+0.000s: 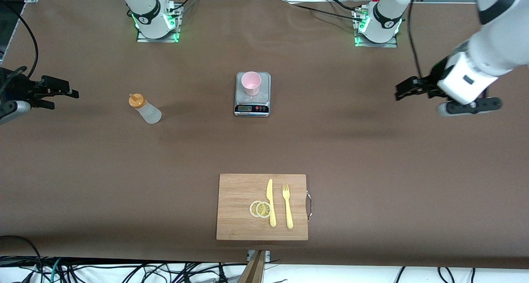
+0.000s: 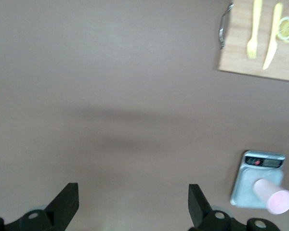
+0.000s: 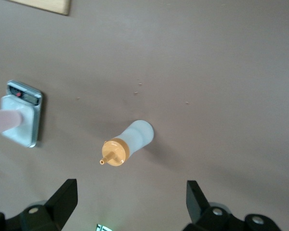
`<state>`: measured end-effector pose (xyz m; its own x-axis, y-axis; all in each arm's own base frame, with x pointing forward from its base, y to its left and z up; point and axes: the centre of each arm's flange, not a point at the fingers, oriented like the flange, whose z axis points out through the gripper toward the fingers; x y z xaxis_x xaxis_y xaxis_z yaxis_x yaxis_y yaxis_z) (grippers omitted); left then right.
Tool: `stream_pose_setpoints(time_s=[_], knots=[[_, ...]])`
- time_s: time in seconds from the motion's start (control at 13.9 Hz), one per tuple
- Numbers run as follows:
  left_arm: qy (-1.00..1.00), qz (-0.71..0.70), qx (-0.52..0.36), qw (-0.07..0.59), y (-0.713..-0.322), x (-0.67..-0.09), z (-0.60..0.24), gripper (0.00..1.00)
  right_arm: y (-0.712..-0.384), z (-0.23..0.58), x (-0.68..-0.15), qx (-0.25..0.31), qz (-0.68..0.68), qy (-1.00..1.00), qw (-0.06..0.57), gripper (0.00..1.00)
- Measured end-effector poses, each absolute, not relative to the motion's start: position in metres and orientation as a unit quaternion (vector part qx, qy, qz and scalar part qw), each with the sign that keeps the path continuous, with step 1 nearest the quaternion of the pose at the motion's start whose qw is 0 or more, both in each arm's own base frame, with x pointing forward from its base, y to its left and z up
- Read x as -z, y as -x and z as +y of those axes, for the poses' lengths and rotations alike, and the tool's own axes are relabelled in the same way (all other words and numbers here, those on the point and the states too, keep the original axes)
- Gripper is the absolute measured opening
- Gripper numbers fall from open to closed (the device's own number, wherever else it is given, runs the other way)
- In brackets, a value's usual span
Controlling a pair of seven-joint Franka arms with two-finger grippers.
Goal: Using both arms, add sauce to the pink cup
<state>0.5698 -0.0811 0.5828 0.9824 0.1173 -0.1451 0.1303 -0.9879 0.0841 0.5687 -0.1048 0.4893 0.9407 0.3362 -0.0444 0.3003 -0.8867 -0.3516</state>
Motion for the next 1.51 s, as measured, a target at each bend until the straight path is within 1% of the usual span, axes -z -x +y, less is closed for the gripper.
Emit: stream_pose_setpoints(time_s=[0.14,0.36,0.5,0.65,0.93,1.29,1.51], knots=[[-0.995,0.042,0.078,0.048,-0.569,-0.584,-0.039,1.0,-0.563,-0.125,-0.461,-0.031,-0.239,0.945,0.221,1.0],[-0.994,0.022,0.088,0.054,-0.567,-0.582,0.008,1.0,-0.563,-0.149,-0.4,0.019,-0.363,0.884,0.295,1.0],[-0.995,0.007,0.089,0.038,-0.566,-0.583,0.013,1.0,-0.564,-0.16,-0.346,0.062,-0.443,0.827,0.341,1.0],[-0.995,-0.011,0.093,0.022,-0.563,-0.587,-0.001,1.0,-0.562,-0.164,-0.295,0.1,-0.499,0.772,0.382,1.0],[-0.995,-0.018,0.098,0.02,-0.561,-0.588,-0.008,1.0,-0.546,-0.158,-0.224,0.159,-0.566,0.669,0.454,1.0],[-0.994,-0.023,0.1,0.02,-0.562,-0.585,-0.013,1.0,-0.527,-0.139,-0.135,0.238,-0.589,0.58,0.51,1.0],[-0.994,-0.025,0.101,0.02,-0.562,-0.585,-0.015,1.0,-0.524,-0.133,-0.124,0.26,-0.586,0.559,0.526,1.0]])
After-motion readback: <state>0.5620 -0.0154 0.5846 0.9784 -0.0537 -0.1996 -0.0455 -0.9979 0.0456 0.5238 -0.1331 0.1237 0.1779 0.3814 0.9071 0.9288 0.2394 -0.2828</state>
